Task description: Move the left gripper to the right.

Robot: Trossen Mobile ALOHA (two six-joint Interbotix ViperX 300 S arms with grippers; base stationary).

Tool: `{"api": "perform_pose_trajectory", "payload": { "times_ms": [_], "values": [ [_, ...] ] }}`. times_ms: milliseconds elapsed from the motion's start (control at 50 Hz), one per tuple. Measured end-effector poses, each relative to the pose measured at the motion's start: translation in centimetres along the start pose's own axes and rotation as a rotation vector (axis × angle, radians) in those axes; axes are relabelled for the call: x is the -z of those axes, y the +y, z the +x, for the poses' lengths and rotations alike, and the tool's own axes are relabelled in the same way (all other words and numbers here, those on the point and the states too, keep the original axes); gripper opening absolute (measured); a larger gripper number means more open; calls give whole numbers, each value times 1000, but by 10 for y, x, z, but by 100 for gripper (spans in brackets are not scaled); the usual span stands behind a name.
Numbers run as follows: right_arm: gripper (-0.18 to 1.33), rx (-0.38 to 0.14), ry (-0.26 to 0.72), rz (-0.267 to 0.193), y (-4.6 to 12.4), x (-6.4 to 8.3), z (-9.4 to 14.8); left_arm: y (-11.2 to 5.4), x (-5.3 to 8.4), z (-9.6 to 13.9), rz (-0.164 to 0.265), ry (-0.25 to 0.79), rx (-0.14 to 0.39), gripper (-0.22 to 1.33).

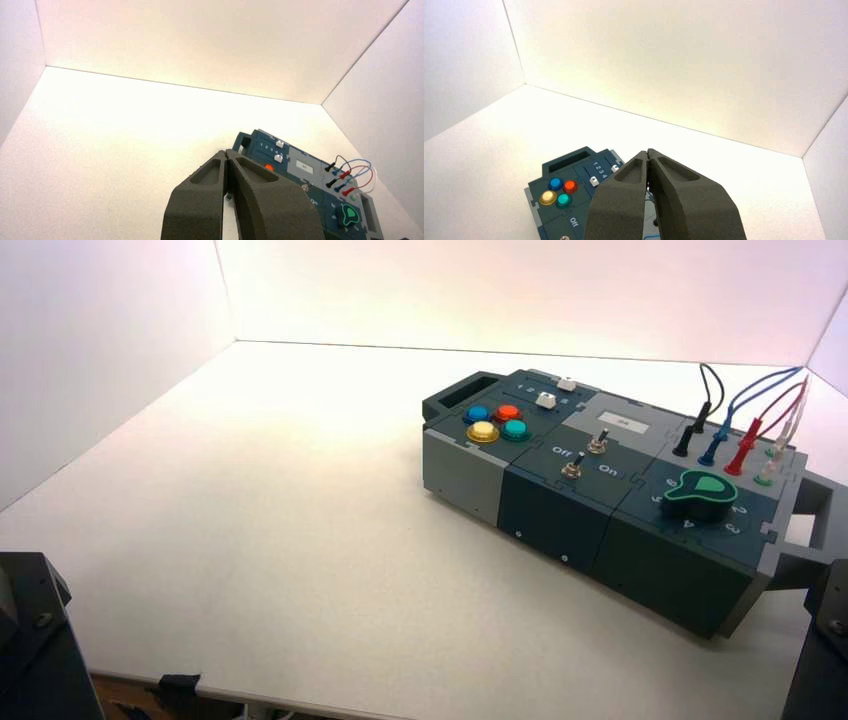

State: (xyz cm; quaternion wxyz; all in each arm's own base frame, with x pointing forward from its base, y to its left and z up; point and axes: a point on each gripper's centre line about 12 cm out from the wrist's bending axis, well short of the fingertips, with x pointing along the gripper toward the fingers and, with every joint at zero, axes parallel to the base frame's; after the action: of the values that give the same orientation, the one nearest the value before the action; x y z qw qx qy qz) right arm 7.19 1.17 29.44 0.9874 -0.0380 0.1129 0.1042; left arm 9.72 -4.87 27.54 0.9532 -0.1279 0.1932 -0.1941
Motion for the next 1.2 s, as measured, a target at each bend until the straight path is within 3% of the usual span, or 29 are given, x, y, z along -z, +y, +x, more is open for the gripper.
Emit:
{"api": "perform_pose_trajectory", "payload": {
  "times_ms": [840,1080,1200],
  "values": [
    [-14,0,2,0,0,1,0,1,-4,9,-27,-3,-2,-17],
    [-14,1,1,-1,0,1,0,4,-9,29,-43,62,-25,-17],
    [-14,-2,1,-2,0,1,0,-3,-19,43,-23,88,4,-17]
  ]
}}
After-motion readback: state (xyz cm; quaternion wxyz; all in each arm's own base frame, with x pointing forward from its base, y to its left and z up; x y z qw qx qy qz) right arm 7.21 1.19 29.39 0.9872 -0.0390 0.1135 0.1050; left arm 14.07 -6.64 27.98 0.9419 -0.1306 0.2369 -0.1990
